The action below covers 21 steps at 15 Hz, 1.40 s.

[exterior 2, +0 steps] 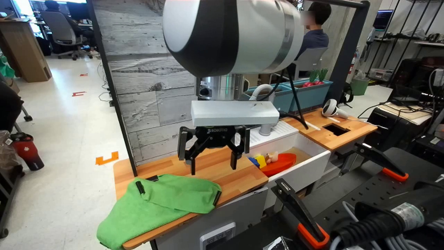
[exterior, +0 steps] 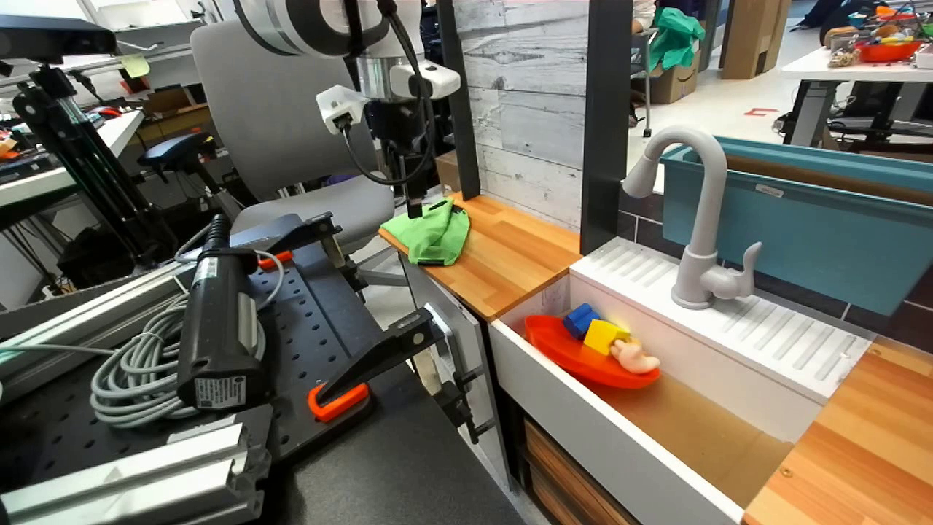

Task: Move the green towel to the right

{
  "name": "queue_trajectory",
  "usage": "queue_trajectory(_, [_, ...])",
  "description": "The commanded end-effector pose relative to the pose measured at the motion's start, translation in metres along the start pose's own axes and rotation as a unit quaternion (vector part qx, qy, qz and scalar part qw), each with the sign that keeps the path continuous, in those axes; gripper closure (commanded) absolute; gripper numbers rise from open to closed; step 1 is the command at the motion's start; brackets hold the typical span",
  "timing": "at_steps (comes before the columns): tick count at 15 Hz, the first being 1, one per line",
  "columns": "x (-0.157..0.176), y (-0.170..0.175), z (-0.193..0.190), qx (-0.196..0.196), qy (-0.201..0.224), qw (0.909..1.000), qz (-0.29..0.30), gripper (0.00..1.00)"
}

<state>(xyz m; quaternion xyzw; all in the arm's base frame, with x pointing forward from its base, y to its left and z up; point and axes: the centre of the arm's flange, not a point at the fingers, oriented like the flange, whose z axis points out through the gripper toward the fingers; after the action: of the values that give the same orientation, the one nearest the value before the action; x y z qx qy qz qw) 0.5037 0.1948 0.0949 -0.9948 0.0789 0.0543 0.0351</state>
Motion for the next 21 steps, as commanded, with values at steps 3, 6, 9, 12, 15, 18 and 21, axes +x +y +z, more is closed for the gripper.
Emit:
queue_trajectory(3, [0.021,-0.033,0.016,0.042,0.035,0.9977,0.041,0.0])
queue_trajectory(6, [0.025,-0.045,0.03,0.042,0.035,0.9972,0.052,0.0])
queue_trajectory(9, [0.028,-0.055,0.049,0.032,0.036,0.9974,0.054,0.0])
queue_trajectory(12, [0.035,-0.067,0.065,0.032,0.041,0.997,0.058,0.0])
queue_trajectory(15, [0.045,-0.078,0.076,0.033,0.05,0.9962,0.063,0.0])
queue_trajectory(18, [0.053,-0.085,0.087,0.031,0.054,0.9958,0.067,0.0])
queue_trajectory(21, [0.062,-0.086,0.095,0.026,0.06,0.9954,0.07,0.0])
